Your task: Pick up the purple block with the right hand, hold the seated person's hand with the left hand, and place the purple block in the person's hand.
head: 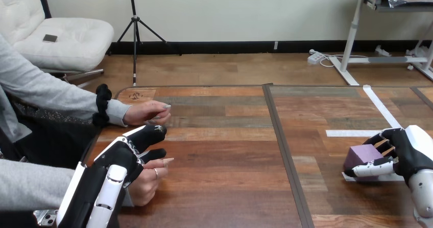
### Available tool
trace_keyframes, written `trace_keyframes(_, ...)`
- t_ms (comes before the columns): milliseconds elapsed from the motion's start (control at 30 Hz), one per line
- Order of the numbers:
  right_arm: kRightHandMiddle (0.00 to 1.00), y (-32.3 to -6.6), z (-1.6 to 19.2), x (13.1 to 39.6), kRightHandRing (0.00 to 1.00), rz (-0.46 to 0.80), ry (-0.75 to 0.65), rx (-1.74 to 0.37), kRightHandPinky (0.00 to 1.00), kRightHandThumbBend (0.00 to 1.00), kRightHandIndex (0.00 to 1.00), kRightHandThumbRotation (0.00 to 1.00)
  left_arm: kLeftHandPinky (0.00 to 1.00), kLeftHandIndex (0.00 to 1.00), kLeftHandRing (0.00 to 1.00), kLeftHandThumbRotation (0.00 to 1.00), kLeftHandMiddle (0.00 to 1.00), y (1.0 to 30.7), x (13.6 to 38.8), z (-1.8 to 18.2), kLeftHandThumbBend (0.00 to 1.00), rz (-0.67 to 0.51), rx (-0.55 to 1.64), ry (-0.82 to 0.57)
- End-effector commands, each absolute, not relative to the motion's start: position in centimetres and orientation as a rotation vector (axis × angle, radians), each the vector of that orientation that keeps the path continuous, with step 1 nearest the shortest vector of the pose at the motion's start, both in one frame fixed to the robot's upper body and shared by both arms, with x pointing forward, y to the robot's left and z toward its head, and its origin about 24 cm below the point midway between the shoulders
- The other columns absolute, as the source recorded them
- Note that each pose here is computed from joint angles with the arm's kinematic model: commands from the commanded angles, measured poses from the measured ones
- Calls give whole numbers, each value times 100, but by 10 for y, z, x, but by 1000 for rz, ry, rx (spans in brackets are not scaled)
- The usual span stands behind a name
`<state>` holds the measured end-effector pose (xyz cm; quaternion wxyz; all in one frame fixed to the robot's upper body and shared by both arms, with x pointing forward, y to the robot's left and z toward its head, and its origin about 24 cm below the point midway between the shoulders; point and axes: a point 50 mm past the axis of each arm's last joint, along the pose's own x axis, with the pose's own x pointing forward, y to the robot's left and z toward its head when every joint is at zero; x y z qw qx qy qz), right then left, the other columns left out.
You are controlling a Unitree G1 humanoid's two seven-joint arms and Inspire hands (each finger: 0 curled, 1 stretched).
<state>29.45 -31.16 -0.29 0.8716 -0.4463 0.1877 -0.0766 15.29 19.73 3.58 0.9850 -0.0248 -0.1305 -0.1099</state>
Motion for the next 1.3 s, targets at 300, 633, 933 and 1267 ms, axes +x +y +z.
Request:
trace_keyframes(300,49,-295,-8,299,45,-88,365,-924,39,82,48,0,77,74,85,89,81,197,164,53,38,-241,-25,-358)
trace_keyframes(633,48,-290,-2,303,45,-101,301,-857,39,82,48,0,79,74,85,89,82,197,164,53,41,-231,-15,-352)
trace_keyframes(933,47,-286,6,307,44,-107,231,-781,39,80,48,0,64,69,76,88,75,201,166,57,50,-179,158,-400)
trace_keyframes(1267,46,-280,14,309,42,-127,129,-658,37,82,48,0,49,66,69,85,71,208,169,61,62,-161,288,-420)
